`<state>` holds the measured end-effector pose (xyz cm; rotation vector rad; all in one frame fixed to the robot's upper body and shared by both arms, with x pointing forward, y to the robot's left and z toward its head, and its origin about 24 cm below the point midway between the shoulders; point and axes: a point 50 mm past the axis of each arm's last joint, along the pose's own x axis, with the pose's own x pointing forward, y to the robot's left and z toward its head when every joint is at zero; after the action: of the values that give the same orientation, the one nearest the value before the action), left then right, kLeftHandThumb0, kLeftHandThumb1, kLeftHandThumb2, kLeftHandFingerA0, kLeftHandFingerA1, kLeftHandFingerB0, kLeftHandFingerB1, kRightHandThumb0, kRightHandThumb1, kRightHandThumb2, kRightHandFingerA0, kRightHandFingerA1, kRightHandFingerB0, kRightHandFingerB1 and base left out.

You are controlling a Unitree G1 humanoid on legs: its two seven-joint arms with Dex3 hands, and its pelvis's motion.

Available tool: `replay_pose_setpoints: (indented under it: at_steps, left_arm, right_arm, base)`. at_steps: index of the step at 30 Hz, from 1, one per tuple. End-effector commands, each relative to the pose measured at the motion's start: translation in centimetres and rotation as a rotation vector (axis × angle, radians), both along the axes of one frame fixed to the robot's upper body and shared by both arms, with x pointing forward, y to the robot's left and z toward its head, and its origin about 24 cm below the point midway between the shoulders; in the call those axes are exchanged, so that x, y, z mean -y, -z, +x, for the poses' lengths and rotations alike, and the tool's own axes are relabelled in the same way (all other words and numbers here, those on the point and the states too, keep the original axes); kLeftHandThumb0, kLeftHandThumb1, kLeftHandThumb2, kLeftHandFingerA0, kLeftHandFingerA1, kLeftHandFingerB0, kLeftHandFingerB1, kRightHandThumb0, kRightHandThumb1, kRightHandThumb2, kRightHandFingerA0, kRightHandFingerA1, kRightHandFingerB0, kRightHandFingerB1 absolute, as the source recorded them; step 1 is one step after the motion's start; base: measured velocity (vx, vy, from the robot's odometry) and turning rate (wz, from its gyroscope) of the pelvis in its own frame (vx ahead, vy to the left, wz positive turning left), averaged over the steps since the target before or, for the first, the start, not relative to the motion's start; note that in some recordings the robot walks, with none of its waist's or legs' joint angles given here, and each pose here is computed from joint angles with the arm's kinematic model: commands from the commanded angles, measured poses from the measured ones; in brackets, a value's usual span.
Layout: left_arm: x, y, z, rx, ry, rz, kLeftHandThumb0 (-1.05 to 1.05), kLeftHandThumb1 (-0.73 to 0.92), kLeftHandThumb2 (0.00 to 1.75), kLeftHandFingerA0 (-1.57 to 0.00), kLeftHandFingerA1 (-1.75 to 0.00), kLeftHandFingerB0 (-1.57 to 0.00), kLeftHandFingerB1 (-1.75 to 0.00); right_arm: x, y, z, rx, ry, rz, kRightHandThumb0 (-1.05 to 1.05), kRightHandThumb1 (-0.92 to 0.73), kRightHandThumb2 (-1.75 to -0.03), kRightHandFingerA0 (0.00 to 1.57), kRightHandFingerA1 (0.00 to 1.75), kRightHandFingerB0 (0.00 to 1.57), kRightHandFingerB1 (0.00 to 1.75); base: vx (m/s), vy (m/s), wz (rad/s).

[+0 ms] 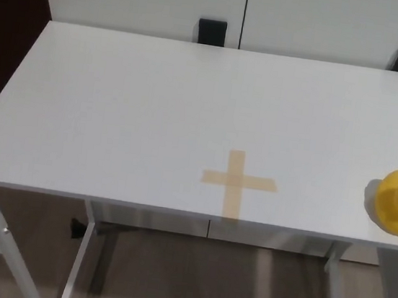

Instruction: The robot uses its right hand to push the yellow duck toy to the center of the white desk.

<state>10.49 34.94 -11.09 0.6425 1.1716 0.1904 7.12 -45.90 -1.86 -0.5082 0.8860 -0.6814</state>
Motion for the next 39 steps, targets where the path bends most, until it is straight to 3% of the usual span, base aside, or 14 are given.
replay_pose_setpoints:
  at_steps: [1,6,10,13,16,17,21,24,25,27,31,33,37,39]
  left_arm:
    - [-0.5,-0.1,-0.5,-0.014,0.015,0.030,0.54,-0.36,1.53,-1.36,-0.82,-1.39,-0.83]
    - [-0.6,-0.2,-0.5,-0.013,0.002,0.024,0.57,-0.33,1.55,-1.46,-0.85,-1.23,-0.81]
    - [-0.5,-0.1,-0.6,-0.016,-0.005,0.021,0.58,-0.35,1.52,-1.43,-0.81,-1.25,-0.78]
    - [-0.5,-0.1,-0.5,-0.018,0.003,0.025,0.61,-0.37,1.54,-1.44,-0.81,-1.35,-0.80]
    - [-0.5,-0.1,-0.4,-0.017,0.003,0.025,0.58,-0.35,1.54,-1.46,-0.83,-1.28,-0.80]
    - [-0.5,-0.2,-0.3,-0.010,-0.003,0.021,0.60,-0.36,1.56,-1.43,-0.83,-1.23,-0.78]
    - [-0.6,-0.3,-0.1,-0.008,-0.008,0.017,0.64,-0.34,1.57,-1.42,-0.84,-1.35,-0.81]
    - [-0.5,-0.2,-0.1,-0.014,-0.005,0.019,0.58,-0.30,1.50,-1.36,-0.84,-1.36,-0.86]
    - [-0.5,-0.2,-0.1,-0.013,-0.007,0.018,0.49,-0.24,1.40,-1.35,-0.89,-1.31,-0.89]
    - [-0.4,-0.1,-0.2,-0.009,-0.010,0.014,0.69,-0.33,1.54,-1.39,-0.82,-1.36,-0.82]
    - [0.0,0.2,-0.3,-0.004,-0.010,0.000,0.64,-0.37,1.54,-1.40,-0.83,-1.35,-0.81]
    - [0.1,0.2,-0.3,-0.007,-0.011,0.000,0.58,-0.28,1.49,-1.38,-0.88,-1.31,-0.85]
    - [0.1,0.2,-0.3,-0.009,-0.004,0.003,0.63,-0.33,1.56,-1.44,-0.85,-1.31,-0.80]
    - [0.1,0.2,-0.3,-0.015,0.003,0.005,0.64,-0.33,1.57,-1.42,-0.84,-1.33,-0.81]
  right_arm:
    - [0.7,-1.5,0.4,0.225,0.058,-0.012,-0.38,-0.75,-0.64,0.27,0.40,0.12,0.26]
    - [1.8,-4.6,3.2,0.374,0.010,-0.050,-0.72,-0.68,-1.00,0.12,0.49,0.04,0.26]
    - [2.1,-7.5,7.0,0.478,-0.064,-0.101,-0.73,-0.86,-0.67,0.17,0.40,0.10,0.24]
    - [1.4,-10.8,10.9,0.545,-0.210,-0.185,-0.78,-0.77,-1.20,0.00,0.43,0.00,0.22]
    - [1.1,-11.5,12.0,0.563,-0.238,-0.194,-0.90,-0.92,-0.85,0.00,0.43,0.00,0.21]
    - [0.3,-12.2,13.6,0.634,-0.277,-0.173,-1.05,-0.83,-1.31,0.00,0.55,0.00,0.48]
    - [-2.3,-13.2,17.4,0.766,-0.383,-0.105,-1.05,-0.92,-0.92,0.00,0.85,0.00,0.69]
    - [-3.7,-13.1,18.7,0.779,-0.451,-0.070,-1.05,-0.74,-1.21,0.06,0.77,0.00,0.64]
    - [-4.8,-12.9,19.6,0.767,-0.489,-0.058,-1.05,-0.92,-0.91,0.00,0.71,0.00,0.50]
    - [-6.6,-12.5,21.0,0.739,-0.542,-0.052,-1.05,-0.83,-1.36,0.00,0.48,0.16,0.19]
    - [-8.7,-12.2,21.9,0.690,-0.616,-0.058,-0.95,-0.82,-1.32,0.03,0.62,0.00,0.31]
    - [-9.3,-11.8,22.0,0.675,-0.634,-0.061,-0.99,-0.92,-0.88,0.10,0.55,0.04,0.39]
    - [-10.2,-11.2,22.1,0.642,-0.666,-0.072,-0.92,-0.82,-1.24,0.08,0.55,0.03,0.42]
    - [-11.0,-10.6,22.3,0.624,-0.685,-0.043,-0.95,-0.92,-0.84,0.13,0.46,0.06,0.33]
  base:
    - [0.00,0.000,0.00]
    - [0.00,0.000,0.00]
    - [0.00,0.001,-0.03]
    - [0.00,0.000,0.00]
    - [0.01,0.001,0.02]
    - [0.00,0.000,0.00]
    - [0.01,0.000,0.04]
    - [0.00,0.000,0.00]
    - [0.00,0.000,0.00]
    - [0.00,0.000,0.00]
    - [0.00,0.000,0.00]
    - [0.00,0.000,0.00]
    - [0.00,0.000,0.00]
    - [0.00,0.000,0.00]
